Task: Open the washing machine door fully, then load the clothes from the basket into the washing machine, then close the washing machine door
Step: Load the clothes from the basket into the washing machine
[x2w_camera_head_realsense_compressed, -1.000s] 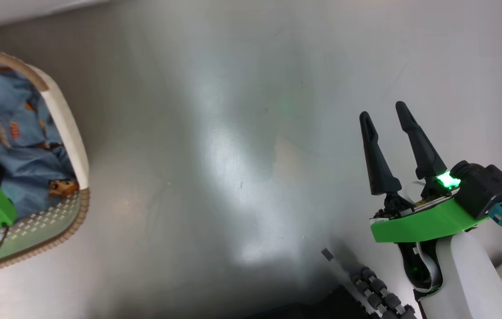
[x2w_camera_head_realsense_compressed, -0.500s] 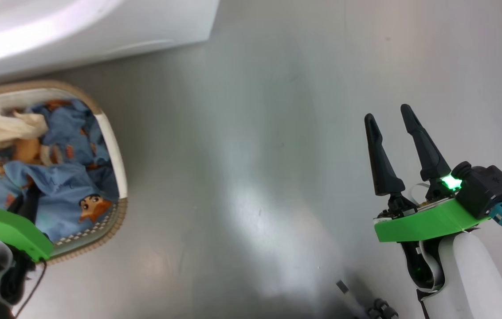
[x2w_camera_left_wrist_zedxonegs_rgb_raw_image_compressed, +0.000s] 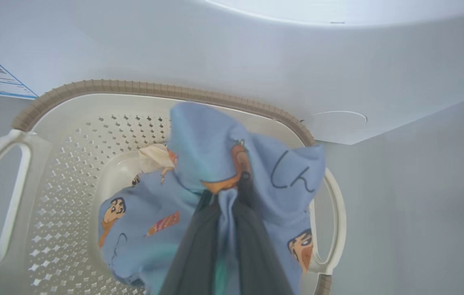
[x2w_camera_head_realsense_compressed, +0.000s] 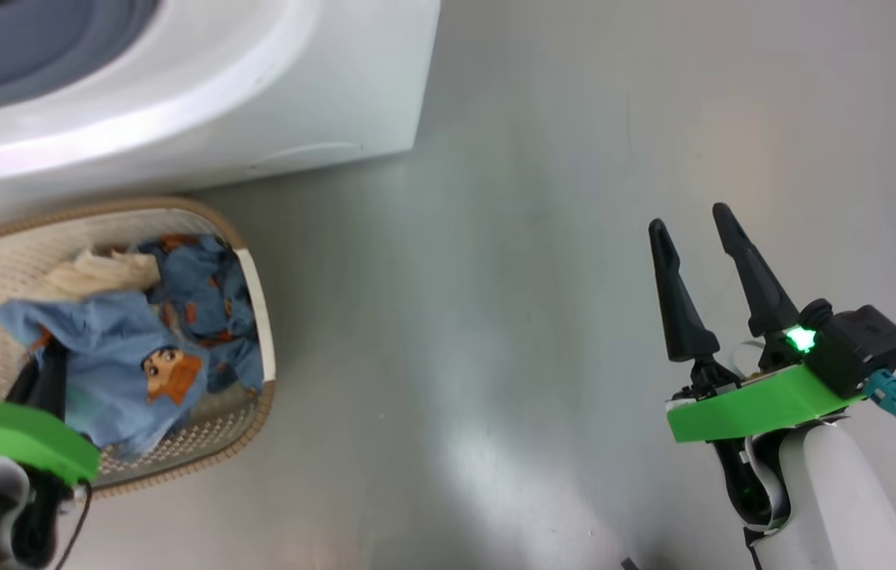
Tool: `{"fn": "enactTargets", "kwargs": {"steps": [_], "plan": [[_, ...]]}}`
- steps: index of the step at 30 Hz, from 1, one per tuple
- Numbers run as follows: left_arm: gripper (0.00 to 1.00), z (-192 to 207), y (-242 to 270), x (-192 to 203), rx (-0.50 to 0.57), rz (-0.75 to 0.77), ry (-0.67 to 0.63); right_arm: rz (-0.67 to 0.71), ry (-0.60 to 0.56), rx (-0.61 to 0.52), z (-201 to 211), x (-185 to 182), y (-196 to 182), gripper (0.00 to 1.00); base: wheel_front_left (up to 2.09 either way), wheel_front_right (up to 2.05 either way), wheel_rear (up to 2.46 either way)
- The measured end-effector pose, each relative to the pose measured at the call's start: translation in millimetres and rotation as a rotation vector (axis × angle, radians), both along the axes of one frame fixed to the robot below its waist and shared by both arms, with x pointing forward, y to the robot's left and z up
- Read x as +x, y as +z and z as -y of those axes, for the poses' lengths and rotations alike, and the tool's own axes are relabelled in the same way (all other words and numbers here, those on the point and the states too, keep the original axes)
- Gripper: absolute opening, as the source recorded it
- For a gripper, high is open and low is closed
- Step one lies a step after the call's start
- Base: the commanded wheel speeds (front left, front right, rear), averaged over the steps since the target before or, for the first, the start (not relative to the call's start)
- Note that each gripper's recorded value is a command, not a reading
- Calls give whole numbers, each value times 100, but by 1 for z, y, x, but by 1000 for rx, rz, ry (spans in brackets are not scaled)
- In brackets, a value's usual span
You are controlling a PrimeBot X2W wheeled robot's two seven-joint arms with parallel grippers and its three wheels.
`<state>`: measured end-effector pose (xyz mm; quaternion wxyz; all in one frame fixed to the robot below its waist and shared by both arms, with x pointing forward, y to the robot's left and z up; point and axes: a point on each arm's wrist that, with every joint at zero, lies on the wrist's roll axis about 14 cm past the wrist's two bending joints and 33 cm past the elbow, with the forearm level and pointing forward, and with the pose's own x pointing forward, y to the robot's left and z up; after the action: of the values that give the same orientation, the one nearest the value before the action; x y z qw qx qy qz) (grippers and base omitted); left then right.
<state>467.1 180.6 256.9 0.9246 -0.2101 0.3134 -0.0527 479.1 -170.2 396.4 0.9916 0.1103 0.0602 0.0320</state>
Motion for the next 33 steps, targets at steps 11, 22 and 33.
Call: {"fn": "enactTargets", "kwargs": {"steps": [11, 22, 33], "plan": [[0, 0, 71, 2, -5, 208, 49, 66, 14, -16, -4, -13, 36, 100, 0, 0, 0], [0, -15, 156, -4, 22, 458, 146, 117, 19, -17, -7, -33, 66, 100, 0, 0, 0], [0, -28, 213, -39, 97, 611, 198, 157, 8, -25, -4, -65, 91, 100, 0, 0, 0]]}}
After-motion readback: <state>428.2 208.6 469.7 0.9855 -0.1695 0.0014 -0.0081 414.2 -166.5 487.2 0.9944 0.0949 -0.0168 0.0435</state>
